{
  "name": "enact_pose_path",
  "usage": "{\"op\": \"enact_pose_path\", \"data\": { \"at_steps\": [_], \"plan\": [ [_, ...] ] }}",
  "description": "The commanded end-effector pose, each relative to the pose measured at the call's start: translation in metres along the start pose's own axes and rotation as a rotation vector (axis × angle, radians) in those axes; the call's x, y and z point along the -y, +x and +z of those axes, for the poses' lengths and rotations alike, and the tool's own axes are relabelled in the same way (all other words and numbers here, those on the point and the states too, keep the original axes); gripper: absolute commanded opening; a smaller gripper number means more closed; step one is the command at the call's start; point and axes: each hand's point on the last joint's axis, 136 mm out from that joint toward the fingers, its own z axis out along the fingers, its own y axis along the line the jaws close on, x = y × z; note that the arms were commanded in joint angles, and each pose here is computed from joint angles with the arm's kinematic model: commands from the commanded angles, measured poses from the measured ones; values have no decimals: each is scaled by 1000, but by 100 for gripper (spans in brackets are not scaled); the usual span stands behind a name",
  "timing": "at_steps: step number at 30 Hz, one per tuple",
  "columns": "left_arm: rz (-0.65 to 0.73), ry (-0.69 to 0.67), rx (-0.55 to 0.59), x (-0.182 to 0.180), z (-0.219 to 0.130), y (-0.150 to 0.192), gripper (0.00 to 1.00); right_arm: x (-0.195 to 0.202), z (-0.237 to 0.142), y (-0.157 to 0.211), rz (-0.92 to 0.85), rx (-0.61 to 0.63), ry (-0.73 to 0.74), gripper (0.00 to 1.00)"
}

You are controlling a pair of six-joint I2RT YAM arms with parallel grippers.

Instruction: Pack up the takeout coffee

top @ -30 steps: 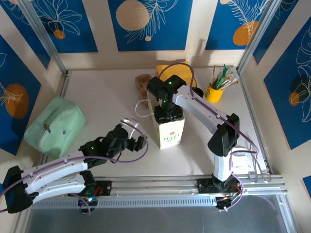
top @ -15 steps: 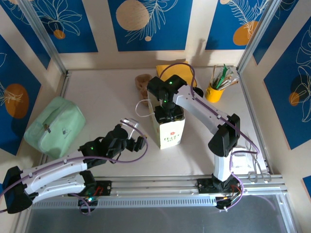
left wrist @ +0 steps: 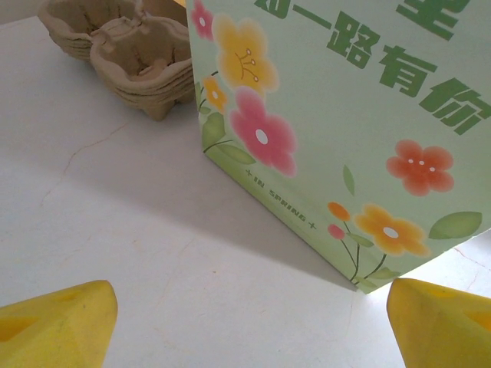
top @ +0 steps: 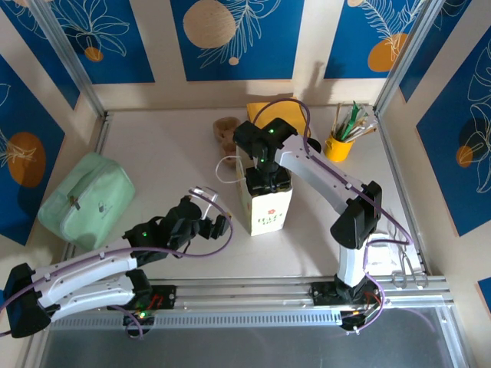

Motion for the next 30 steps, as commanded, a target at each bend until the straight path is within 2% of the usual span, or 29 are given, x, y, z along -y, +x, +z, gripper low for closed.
{"op": "enact_pose_path", "data": {
  "at_steps": [1,30],
  "plan": [
    [4,-8,22,-2,-7,-8,91,0,-5,15,9,-30,-13,62],
    [-2,-14,35,-6,-12,-8,91,-3,1,14,11,-29,-14,62]
  ]
}}
